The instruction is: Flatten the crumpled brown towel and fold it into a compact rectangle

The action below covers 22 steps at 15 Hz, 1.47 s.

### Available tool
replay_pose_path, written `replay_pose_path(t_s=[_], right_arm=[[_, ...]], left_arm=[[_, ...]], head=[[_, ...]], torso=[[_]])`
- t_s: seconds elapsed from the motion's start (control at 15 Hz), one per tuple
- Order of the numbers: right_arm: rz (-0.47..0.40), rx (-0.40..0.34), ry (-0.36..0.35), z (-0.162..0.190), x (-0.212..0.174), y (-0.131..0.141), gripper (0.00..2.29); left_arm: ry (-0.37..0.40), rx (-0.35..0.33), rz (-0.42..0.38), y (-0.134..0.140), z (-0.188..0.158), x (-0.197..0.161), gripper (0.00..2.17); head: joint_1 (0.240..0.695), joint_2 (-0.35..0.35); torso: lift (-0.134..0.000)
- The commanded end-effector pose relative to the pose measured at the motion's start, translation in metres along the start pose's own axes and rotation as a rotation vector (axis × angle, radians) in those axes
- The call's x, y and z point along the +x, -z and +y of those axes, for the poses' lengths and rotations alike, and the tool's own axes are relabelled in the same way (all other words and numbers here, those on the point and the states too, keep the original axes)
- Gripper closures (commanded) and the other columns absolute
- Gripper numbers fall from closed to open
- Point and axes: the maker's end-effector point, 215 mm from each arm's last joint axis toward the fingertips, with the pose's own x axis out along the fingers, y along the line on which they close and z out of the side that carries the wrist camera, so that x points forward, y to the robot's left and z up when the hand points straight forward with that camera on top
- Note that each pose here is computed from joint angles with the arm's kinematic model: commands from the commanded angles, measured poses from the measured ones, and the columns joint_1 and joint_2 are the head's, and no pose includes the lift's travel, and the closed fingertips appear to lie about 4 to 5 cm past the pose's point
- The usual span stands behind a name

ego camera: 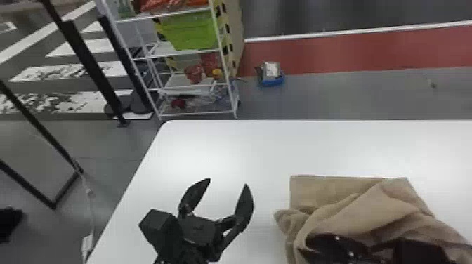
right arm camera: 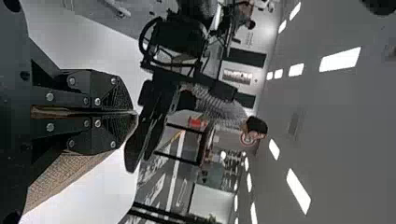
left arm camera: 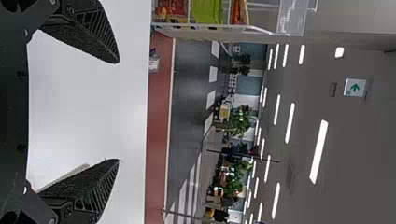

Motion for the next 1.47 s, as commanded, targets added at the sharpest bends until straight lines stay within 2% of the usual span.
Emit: replay_pose_path(t_s=[0.0, 0.13, 0.33, 0.47, 0.6, 0.67, 0.8, 0.87, 0.93, 1.07, 1.13, 1.27, 1.4], right_arm=[[-0.019, -0.026, -0.025, 0.007, 0.007, -0.007, 1.08], [-0.053, -0.029, 0.013, -0.001, 0.004, -0.014, 1.08], [-0.144, -0.016, 0.197, -0.048, -0.012, -0.023, 1.08], [-0.231, 0.010, 0.356, -0.091, -0.032, -0.034, 1.08], [-0.333, -0.051, 0.586, -0.135, -0.073, -0.061, 1.08], [-0.361, -0.070, 0.677, -0.149, -0.095, -0.070, 1.08], [-0.370, -0.085, 0.791, -0.163, -0.135, -0.072, 1.08], [-0.355, -0.082, 0.810, -0.165, -0.149, -0.067, 1.08], [-0.326, -0.073, 0.789, -0.162, -0.158, -0.057, 1.08], [-0.269, -0.114, 0.705, -0.144, -0.179, -0.049, 1.08], [-0.253, -0.124, 0.711, -0.143, -0.196, -0.045, 1.08], [-0.191, -0.130, 0.773, -0.155, -0.247, -0.029, 1.08], [-0.154, -0.128, 0.863, -0.169, -0.298, -0.015, 1.08]], left_arm=[[-0.002, -0.002, 0.001, 0.001, 0.000, 0.000, 0.14], [-0.003, -0.001, -0.001, -0.001, 0.001, -0.001, 0.14], [0.000, -0.002, -0.004, -0.002, -0.001, -0.001, 0.14], [0.001, -0.003, -0.002, -0.002, -0.002, -0.001, 0.14], [-0.001, -0.001, 0.000, -0.002, -0.001, -0.004, 0.14], [-0.004, 0.000, 0.001, -0.001, 0.000, -0.005, 0.14], [-0.005, 0.002, -0.002, -0.002, 0.001, -0.005, 0.14], [-0.005, 0.002, -0.002, -0.002, 0.001, -0.005, 0.14], [-0.005, 0.001, 0.001, -0.001, 0.001, -0.004, 0.14], [-0.005, 0.002, -0.002, -0.001, 0.002, 0.000, 0.14], [-0.005, 0.001, 0.001, 0.001, 0.002, 0.000, 0.14], [-0.005, 0.001, 0.001, 0.001, 0.002, 0.001, 0.14], [-0.005, 0.001, 0.001, 0.001, 0.002, 0.002, 0.14]], head=[[0.695, 0.278], [0.695, 0.293], [0.695, 0.283], [0.695, 0.256], [0.695, 0.197], [0.695, 0.174], [0.695, 0.121], [0.695, 0.093], [0.695, 0.051], [0.695, 0.023], [0.695, 0.015], [0.695, -0.012], [0.695, -0.094]], torso=[[-0.124], [-0.124], [-0.124], [-0.124], [-0.124], [-0.124], [-0.124], [-0.124], [-0.124], [-0.124], [-0.124], [-0.124], [-0.124]])
